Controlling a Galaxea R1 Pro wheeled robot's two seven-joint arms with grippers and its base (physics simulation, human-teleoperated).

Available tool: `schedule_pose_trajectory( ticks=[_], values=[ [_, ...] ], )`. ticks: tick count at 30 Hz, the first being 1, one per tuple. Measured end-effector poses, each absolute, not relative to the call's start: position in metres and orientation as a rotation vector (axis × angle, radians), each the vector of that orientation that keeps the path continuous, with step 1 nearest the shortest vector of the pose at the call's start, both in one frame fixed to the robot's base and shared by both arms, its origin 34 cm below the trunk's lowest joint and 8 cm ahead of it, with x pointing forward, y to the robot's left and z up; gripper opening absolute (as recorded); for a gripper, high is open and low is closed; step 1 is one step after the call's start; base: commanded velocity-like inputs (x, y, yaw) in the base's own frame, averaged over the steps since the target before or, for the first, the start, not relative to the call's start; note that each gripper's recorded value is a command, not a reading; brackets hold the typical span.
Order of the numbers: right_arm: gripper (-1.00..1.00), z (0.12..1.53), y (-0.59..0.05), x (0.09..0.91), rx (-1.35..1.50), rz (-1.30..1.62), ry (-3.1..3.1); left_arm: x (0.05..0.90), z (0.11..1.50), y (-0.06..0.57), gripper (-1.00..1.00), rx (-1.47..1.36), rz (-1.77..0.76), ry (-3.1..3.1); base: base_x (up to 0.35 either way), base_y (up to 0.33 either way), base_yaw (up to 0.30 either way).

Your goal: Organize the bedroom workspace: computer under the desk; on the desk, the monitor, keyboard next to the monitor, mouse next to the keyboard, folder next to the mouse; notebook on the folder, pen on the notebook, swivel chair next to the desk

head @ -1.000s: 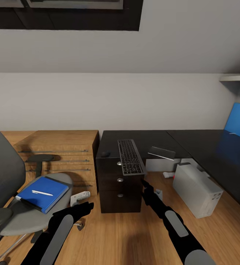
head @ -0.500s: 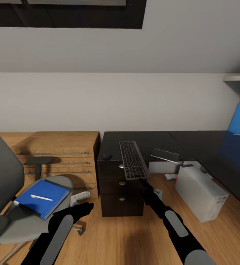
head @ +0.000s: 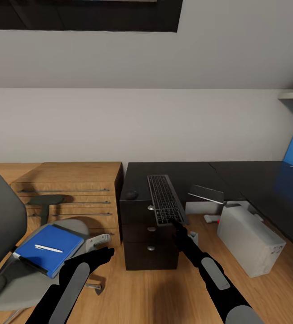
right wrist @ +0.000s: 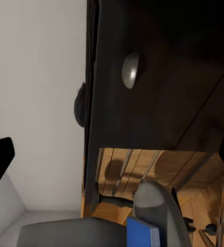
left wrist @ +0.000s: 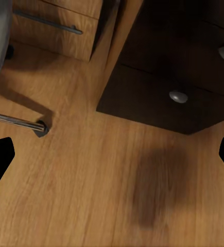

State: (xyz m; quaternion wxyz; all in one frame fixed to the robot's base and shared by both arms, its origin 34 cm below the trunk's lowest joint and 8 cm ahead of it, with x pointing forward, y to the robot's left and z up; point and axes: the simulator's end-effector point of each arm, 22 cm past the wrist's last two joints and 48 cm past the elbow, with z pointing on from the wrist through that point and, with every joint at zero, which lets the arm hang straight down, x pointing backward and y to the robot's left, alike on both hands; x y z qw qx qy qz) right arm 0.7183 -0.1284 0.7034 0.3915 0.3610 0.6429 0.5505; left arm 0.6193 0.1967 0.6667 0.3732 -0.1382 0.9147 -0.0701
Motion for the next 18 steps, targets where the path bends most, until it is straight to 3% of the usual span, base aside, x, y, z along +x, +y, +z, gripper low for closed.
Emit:
schedule_pose_trajectory(
  ticks=[18],
  values=[
    [1.00,0.7021,-0.1279,0.7180,0.918,1.398,1.637,0.6190,0.6663,0.1961,1.00,-0.355,-0.184,2.346,0.092,0.061,0.000]
  ],
)
